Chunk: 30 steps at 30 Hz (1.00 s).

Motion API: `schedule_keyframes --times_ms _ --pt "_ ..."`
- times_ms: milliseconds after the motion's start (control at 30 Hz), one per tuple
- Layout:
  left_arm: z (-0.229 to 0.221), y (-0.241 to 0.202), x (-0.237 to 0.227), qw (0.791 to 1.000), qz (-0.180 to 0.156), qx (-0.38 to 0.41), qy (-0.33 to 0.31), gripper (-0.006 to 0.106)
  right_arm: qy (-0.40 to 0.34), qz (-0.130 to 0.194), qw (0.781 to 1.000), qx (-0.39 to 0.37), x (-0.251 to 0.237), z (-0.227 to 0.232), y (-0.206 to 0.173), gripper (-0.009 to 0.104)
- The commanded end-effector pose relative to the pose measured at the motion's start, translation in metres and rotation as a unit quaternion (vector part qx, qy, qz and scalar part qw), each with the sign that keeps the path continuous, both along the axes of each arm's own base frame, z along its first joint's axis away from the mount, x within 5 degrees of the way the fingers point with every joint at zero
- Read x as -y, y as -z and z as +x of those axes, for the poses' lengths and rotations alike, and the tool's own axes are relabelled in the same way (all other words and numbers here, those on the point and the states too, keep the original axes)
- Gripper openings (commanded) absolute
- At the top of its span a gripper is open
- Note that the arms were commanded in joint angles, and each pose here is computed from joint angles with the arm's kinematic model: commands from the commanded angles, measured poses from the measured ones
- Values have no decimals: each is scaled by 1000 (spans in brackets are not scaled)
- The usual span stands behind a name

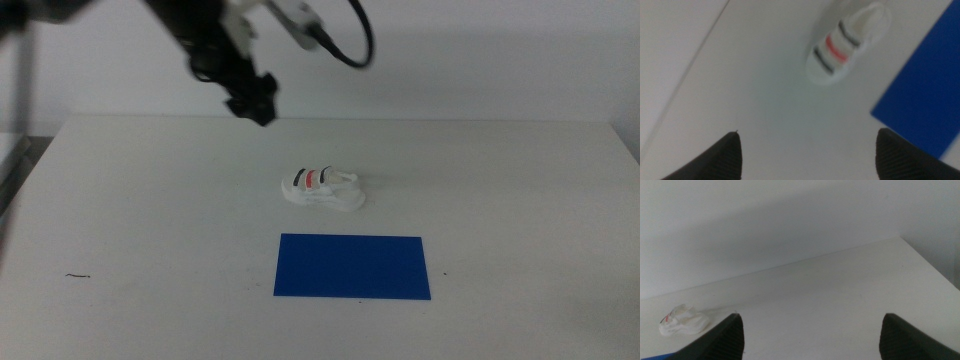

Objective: Use one arm to grab the shoe from the table and place it on the mat.

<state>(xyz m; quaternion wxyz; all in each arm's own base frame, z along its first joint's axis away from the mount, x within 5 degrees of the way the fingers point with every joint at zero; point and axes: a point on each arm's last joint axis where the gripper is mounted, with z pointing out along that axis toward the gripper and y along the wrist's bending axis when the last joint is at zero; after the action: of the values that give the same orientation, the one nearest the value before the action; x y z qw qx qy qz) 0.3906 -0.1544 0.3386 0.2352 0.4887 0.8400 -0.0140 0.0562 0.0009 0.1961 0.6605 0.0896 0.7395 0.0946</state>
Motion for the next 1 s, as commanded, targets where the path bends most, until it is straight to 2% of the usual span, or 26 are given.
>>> schedule_keyframes --times_ms 0,67,267,600,733,867,967 --pt "14 12 23 997 14 4 71 88 -1 -5 1000 5 0 0 0 79" --pt "24 27 45 991 30 11 128 88 -1 -5 1000 5 0 0 0 79" --pt "38 66 82 975 58 12 212 88 -1 -5 1000 5 0 0 0 79" --pt "48 107 85 955 109 -4 277 88 -1 -5 1000 5 0 0 0 79" --pt "48 110 87 924 130 16 360 88 -1 -5 1000 5 0 0 0 79" --pt "50 117 85 899 153 25 410 88 -1 -5 1000 5 0 0 0 79" --pt "52 126 85 893 157 18 421 88 -1 -5 1000 5 0 0 0 79"
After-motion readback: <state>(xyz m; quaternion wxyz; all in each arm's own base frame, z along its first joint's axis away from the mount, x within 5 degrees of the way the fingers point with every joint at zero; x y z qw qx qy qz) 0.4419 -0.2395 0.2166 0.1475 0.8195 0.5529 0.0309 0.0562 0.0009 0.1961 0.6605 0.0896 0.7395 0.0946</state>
